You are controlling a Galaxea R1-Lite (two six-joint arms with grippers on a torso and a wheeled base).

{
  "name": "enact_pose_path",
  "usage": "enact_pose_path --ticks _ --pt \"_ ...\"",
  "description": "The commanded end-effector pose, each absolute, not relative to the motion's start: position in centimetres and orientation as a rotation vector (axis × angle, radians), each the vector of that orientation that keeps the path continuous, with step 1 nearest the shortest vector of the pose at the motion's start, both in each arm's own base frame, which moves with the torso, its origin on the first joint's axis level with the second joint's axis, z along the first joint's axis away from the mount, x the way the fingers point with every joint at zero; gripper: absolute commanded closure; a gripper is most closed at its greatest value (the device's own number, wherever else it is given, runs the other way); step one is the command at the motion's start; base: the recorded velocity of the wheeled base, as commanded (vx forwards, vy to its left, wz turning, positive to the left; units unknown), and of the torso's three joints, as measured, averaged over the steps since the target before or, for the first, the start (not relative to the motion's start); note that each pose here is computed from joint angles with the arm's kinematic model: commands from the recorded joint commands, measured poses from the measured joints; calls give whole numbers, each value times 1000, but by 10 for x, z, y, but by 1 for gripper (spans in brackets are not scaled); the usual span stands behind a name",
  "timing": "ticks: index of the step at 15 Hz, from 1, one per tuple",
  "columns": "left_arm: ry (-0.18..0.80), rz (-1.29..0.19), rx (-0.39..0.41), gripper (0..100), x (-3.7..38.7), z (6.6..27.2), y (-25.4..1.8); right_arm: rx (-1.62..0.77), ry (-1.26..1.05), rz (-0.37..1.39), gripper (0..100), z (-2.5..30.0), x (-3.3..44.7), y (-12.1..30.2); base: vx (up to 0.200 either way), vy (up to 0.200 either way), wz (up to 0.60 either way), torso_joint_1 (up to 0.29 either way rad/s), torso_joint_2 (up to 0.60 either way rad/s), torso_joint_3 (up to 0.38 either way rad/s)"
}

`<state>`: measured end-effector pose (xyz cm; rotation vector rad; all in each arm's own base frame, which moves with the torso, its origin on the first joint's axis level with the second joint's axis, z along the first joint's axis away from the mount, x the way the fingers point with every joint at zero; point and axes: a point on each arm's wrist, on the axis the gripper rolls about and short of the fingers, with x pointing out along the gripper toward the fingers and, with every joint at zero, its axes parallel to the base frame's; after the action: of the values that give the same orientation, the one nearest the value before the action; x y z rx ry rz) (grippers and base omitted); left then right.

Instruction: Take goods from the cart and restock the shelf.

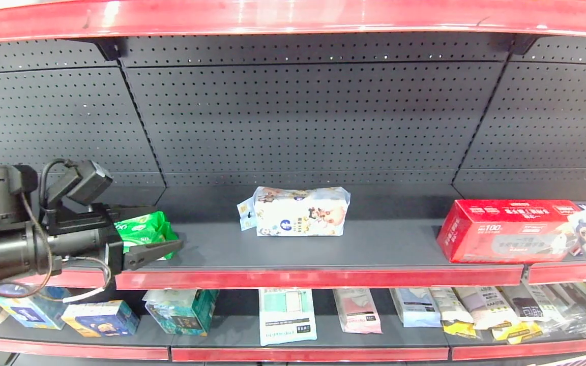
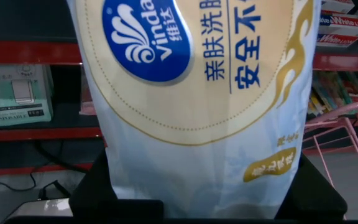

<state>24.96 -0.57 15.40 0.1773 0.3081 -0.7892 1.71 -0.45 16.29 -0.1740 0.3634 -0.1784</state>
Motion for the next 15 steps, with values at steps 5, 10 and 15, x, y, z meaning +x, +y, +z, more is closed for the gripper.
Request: enact_pose_path --ticks 5,10,15 --pt "328 -1019 106 0 330 106 -12 -211 355 -217 100 161 13 -5 0 0 0 0 0 0" --pt "304 -1115 129 0 356 101 -46 -231 350 -241 100 153 6 -5 0 0 0 0 0 0" --pt "266 -1134 153 0 379 100 -61 -235 375 -235 100 147 -9 -5 0 0 0 0 0 0"
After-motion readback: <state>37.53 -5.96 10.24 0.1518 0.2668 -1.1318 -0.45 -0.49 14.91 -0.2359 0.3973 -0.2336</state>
